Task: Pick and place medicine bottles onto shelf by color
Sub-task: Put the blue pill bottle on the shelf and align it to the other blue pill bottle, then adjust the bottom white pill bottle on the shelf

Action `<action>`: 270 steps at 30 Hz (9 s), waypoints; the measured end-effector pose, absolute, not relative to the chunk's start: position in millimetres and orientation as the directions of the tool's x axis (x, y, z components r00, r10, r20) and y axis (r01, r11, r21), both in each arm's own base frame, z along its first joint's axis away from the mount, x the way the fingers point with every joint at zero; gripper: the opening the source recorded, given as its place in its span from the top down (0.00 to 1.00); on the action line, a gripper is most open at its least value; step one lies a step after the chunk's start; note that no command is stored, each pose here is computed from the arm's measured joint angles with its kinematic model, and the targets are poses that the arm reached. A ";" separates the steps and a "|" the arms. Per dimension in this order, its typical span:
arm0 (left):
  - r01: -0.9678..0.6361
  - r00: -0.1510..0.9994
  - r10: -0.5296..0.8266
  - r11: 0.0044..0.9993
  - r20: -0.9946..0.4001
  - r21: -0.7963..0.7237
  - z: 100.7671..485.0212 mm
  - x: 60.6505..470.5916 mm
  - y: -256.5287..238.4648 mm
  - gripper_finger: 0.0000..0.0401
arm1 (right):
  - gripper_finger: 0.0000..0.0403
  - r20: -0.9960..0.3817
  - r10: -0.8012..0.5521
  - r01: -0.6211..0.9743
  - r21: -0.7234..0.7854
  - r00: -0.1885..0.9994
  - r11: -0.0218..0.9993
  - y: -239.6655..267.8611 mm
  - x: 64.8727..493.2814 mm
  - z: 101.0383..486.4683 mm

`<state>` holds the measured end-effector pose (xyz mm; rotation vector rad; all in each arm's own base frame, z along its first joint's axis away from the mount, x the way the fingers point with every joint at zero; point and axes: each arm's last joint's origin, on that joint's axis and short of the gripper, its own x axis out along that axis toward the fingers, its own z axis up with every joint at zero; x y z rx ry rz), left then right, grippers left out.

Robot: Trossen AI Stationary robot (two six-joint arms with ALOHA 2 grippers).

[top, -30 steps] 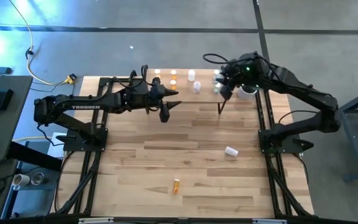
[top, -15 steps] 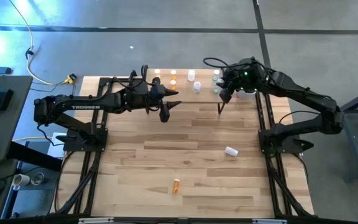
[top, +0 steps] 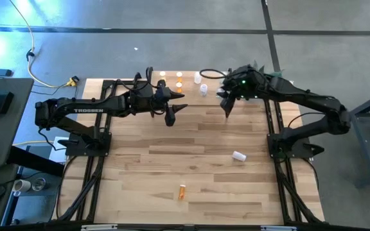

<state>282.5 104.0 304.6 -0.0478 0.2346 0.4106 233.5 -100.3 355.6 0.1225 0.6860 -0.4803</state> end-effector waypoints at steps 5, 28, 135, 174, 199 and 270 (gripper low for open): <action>-0.401 0.890 0.390 0.916 -0.236 0.001 304.4 282.4 104.0 0.50 | 0.72 -0.716 -0.360 0.443 -0.079 0.598 0.893 -103.0 241.7 339.0; -0.401 0.888 0.389 0.916 -0.247 0.002 303.4 282.2 103.9 0.50 | 0.72 -0.712 -0.427 0.514 -0.109 0.557 0.851 -90.2 200.9 336.5; -0.402 0.874 0.384 0.915 -0.297 -0.003 298.5 281.0 103.4 0.50 | 0.64 -0.735 -0.426 0.553 -0.083 0.528 0.829 -114.6 231.2 308.6; -0.408 0.888 0.389 0.913 -0.246 -0.031 320.0 261.8 96.4 0.50 | 0.64 -0.703 -0.341 0.534 0.066 0.624 0.843 -100.9 231.2 360.6; -0.419 0.885 0.387 0.904 -0.258 -0.081 344.1 219.8 81.3 0.50 | 0.64 -0.688 -0.240 0.412 0.094 0.685 0.906 -29.4 251.0 361.3; -0.580 0.714 0.601 0.795 -0.359 0.178 346.1 173.8 95.4 0.50 | 0.64 -0.857 -0.424 0.767 -0.054 0.294 0.639 -167.9 318.5 320.3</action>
